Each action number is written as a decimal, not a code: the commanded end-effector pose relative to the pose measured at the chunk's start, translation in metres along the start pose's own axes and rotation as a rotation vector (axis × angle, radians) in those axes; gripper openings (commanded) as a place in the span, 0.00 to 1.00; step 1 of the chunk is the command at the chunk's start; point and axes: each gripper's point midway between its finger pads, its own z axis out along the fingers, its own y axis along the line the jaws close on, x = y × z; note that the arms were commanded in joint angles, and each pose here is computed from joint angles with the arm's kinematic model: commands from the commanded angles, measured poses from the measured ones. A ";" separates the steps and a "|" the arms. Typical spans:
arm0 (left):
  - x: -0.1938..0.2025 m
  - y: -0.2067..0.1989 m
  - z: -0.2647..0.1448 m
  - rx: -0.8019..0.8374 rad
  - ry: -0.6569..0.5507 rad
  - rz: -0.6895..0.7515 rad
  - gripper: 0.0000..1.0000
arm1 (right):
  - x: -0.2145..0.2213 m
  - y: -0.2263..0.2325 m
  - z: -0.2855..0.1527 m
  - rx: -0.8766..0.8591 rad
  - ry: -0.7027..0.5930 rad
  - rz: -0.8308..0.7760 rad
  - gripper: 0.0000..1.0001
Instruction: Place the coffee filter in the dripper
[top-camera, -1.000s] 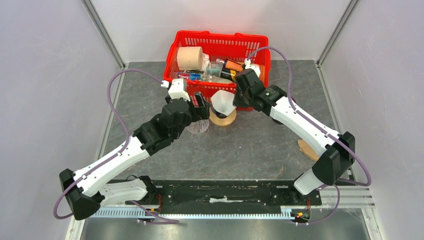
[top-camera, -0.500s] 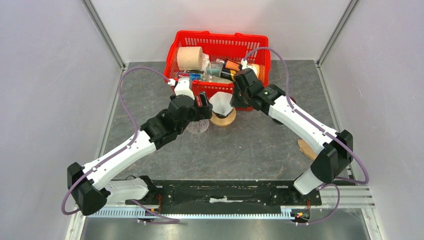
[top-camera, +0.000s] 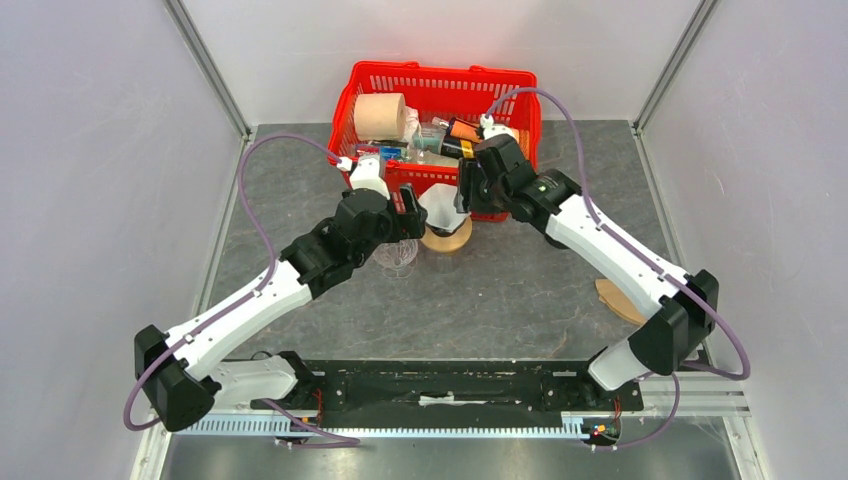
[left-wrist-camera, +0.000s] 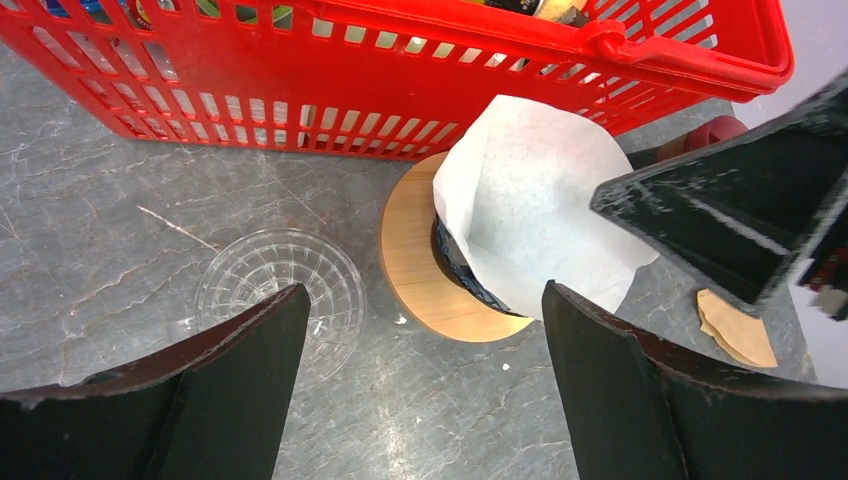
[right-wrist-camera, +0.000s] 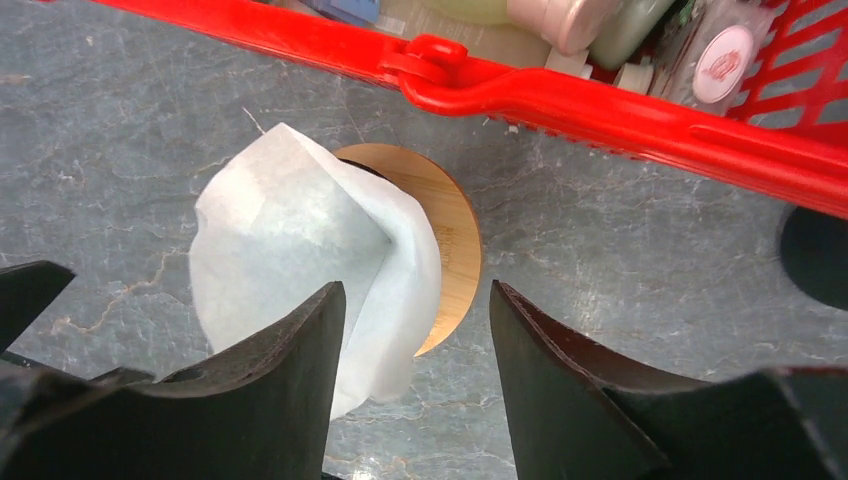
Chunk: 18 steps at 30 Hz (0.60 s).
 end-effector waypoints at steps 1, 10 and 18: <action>-0.014 -0.005 -0.011 0.043 -0.047 -0.039 0.93 | -0.046 0.009 -0.045 -0.060 -0.156 -0.035 0.63; -0.004 0.034 -0.037 -0.045 -0.078 -0.052 0.94 | -0.041 0.058 -0.062 -0.187 -0.136 -0.254 0.51; 0.016 0.078 -0.058 -0.161 -0.089 -0.051 0.94 | -0.020 0.058 -0.022 -0.057 0.036 -0.336 0.30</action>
